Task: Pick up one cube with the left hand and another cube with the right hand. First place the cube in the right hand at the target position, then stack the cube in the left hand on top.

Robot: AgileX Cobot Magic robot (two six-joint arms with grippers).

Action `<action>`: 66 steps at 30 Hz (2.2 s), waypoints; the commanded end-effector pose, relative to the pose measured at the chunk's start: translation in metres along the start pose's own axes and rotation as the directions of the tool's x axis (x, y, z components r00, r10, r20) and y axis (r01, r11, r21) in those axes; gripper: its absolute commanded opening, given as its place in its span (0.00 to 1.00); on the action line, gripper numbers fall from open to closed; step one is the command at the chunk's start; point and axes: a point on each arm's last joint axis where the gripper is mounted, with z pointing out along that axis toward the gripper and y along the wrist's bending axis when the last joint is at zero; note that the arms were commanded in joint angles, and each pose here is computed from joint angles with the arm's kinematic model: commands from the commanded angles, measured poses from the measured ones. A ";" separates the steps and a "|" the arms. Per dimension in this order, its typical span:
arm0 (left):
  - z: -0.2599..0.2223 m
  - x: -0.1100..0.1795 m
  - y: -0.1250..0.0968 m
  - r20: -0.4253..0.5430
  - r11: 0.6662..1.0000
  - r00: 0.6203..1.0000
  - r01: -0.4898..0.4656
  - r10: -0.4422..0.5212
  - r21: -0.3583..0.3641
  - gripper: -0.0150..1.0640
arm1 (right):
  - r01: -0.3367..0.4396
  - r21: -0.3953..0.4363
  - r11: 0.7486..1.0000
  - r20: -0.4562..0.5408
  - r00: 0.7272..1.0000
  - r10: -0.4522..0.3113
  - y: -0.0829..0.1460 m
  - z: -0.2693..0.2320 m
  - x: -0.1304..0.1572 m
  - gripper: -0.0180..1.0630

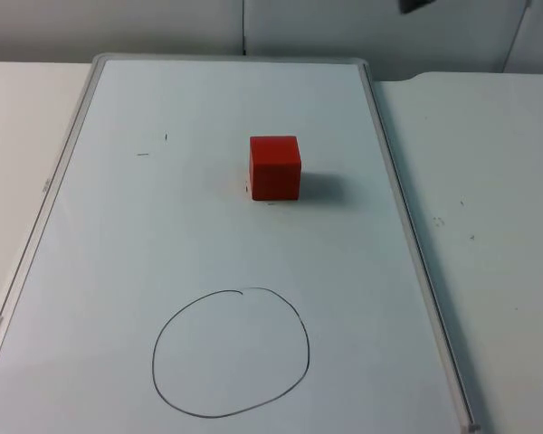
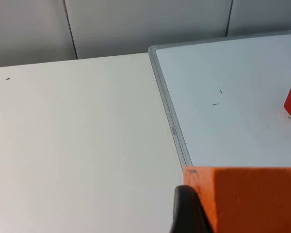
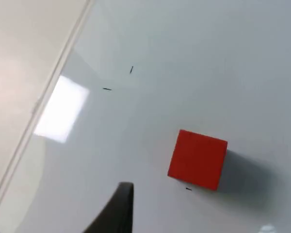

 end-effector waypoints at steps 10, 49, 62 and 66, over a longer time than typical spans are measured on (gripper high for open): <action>0.000 -0.001 0.000 0.025 1.000 1.000 -0.007 0.007 0.001 0.29 | -0.059 0.196 0.979 -0.120 0.989 0.084 0.026 0.108 0.010 0.94; 0.000 -0.002 0.000 0.027 1.000 1.000 -0.007 0.007 0.001 0.29 | 0.286 0.092 0.954 0.151 0.943 -0.297 0.045 -0.074 -0.043 0.01; 0.000 -0.001 0.000 0.023 1.000 1.000 -0.007 0.007 0.001 0.29 | 0.472 0.013 0.881 0.403 0.804 -0.437 0.065 -0.259 0.042 0.01; 0.000 -0.001 0.000 0.023 1.000 1.000 -0.005 0.005 0.002 0.29 | 0.477 -0.038 0.878 0.392 0.816 -0.426 0.050 -0.255 0.087 0.01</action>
